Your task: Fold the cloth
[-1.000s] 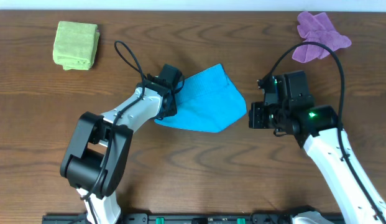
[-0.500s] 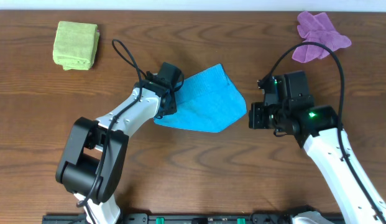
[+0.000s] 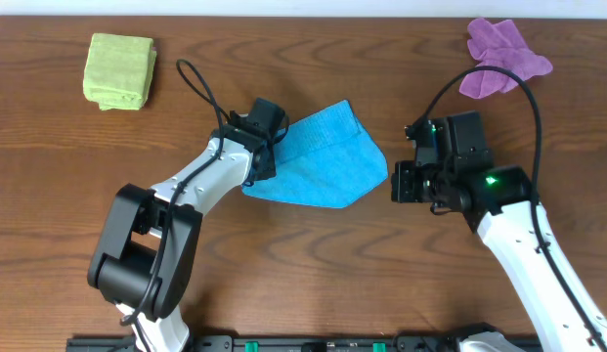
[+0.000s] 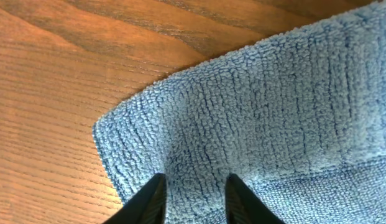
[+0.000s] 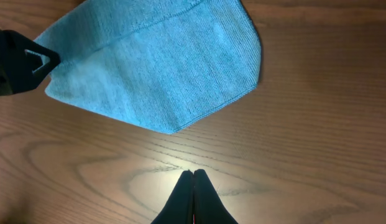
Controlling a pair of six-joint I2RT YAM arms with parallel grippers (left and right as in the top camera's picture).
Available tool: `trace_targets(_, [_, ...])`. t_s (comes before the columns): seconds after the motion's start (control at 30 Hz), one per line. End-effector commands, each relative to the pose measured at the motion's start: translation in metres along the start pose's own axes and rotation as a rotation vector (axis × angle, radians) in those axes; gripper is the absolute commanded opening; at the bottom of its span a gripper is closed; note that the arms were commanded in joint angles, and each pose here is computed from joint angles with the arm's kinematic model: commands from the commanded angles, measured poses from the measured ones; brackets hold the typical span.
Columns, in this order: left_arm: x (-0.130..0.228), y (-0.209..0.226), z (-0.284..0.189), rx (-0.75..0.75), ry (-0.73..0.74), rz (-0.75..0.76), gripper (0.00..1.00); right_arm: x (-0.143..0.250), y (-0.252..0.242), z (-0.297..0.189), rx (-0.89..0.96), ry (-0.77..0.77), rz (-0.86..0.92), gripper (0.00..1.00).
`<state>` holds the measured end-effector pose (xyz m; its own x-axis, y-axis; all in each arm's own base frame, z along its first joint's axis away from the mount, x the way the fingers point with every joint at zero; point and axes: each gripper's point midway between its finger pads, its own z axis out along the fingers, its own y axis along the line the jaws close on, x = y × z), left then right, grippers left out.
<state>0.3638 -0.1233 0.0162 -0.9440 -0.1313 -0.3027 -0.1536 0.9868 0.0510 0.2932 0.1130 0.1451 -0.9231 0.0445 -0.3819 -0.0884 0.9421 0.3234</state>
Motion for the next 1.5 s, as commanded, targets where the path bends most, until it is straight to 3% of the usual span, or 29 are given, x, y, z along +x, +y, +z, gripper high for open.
trace_targets(0.0, [-0.006, 0.005, -0.002, -0.018, -0.019, -0.006, 0.3, 0.0, 0.0, -0.002, -0.007, -0.006, -0.016, 0.02])
trace_targets(0.07, [-0.006, 0.005, -0.002, -0.018, -0.019, -0.006, 0.37, 0.0, 0.0, -0.002, -0.007, -0.006, -0.016, 0.02])
trace_targets(0.23, [-0.004, 0.005, 0.001, -0.016, -0.019, -0.007, 0.41, 0.0, 0.0, -0.002, -0.007, -0.006, -0.016, 0.02])
trace_targets(0.83, [-0.001, 0.002, 0.009, 0.003, -0.017, -0.009, 0.43, -0.002, 0.0, -0.002, -0.009, -0.013, -0.017, 0.02])
trace_targets(1.1, [-0.001, 0.001, 0.01, 0.005, -0.02, -0.009, 0.24, -0.002, 0.0, -0.002, -0.009, -0.013, -0.018, 0.02])
trace_targets(1.23, [-0.001, 0.001, 0.011, 0.004, -0.017, -0.008, 0.22, -0.002, 0.0, -0.002, -0.009, -0.013, -0.018, 0.02])
trace_targets(1.37, [0.005, 0.0, 0.019, 0.002, 0.009, -0.004, 0.27, -0.002, 0.0, -0.002, -0.009, -0.013, -0.017, 0.02])
trace_targets(1.47, [0.007, -0.001, 0.021, 0.005, 0.016, -0.003, 0.16, -0.002, 0.0, -0.002, -0.009, -0.013, -0.018, 0.02])
